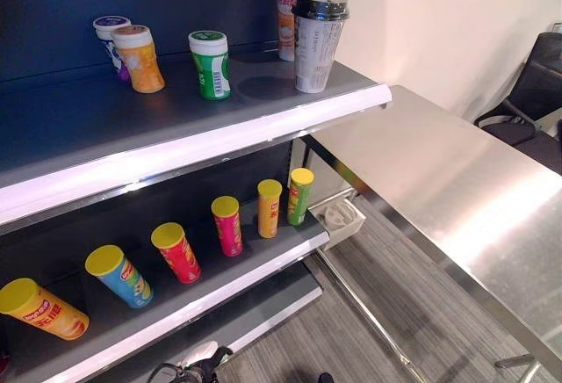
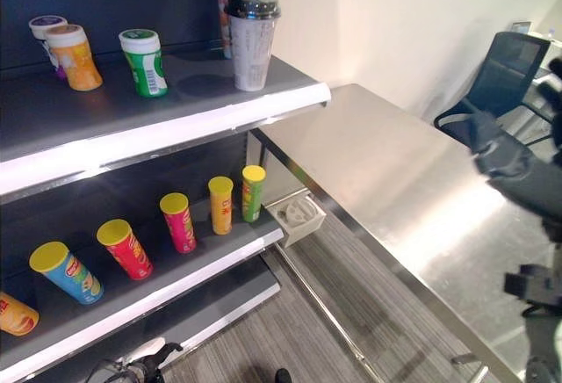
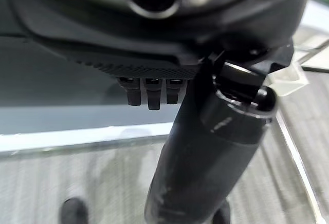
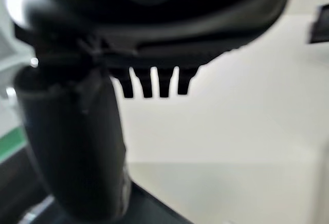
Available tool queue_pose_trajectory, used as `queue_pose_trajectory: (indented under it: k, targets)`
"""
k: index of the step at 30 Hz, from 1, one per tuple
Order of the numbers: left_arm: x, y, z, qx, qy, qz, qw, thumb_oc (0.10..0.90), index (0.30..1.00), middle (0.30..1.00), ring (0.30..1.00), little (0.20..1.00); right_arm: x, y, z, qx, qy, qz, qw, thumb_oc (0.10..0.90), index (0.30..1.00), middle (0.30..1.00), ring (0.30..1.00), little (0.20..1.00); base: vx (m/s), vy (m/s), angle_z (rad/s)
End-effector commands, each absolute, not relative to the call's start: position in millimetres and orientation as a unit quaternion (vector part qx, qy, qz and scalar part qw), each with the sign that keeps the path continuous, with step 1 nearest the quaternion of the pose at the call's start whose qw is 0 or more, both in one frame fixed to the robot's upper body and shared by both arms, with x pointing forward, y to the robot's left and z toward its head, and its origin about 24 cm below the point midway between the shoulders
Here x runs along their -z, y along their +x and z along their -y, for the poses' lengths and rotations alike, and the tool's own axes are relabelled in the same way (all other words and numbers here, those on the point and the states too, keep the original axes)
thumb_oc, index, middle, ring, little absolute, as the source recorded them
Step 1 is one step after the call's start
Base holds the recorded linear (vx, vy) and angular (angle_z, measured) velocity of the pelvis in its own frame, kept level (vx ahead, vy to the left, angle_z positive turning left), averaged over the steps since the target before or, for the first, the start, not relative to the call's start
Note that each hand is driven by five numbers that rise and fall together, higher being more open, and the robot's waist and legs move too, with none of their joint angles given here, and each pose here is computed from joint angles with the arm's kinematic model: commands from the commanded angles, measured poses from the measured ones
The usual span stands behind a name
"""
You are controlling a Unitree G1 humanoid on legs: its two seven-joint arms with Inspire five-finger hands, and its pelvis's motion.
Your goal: Put the goods on the table back onto the shelves and tidy them up.
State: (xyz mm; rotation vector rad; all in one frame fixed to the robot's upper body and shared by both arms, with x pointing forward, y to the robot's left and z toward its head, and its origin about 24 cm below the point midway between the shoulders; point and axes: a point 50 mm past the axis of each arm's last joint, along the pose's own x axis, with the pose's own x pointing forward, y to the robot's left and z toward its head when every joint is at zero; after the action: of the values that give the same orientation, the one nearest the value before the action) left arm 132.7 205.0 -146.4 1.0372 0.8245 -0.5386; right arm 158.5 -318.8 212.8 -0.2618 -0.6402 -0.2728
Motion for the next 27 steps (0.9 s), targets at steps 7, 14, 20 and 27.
queue_pose_trajectory:
  k: [7,14,20,27]
  targets:
    - [115.9,191.9,-218.3,0.186,0.507,-0.299,0.787,0.8,0.9,0.9,0.9,0.9,-249.4,180.7,274.9,0.078,-0.147,0.436,0.884,0.8,0.9,0.9,0.9,0.9,-0.21,0.151,-0.15]
    - [118.4,170.8,-251.0,0.128,0.478,-0.354,0.793,0.8,0.9,0.9,0.9,0.9,-234.3,197.1,261.4,-0.007,-0.09,0.398,0.913,0.8,0.9,0.9,0.9,0.9,-0.19,0.064,-0.04]
    - [123.6,152.6,-257.8,0.111,0.463,-0.376,0.795,0.8,0.9,0.9,0.9,0.9,-227.1,203.7,259.7,-0.032,-0.104,0.36,0.927,0.8,0.9,0.9,0.9,0.9,-0.06,-0.036,0.12]
    - [121.0,156.4,-261.3,0.092,0.46,-0.374,0.8,0.8,0.9,0.9,0.9,0.9,-236.2,197.5,259.3,-0.037,-0.141,0.369,0.918,0.8,0.9,0.9,0.9,0.9,-0.05,0.11,0.37]
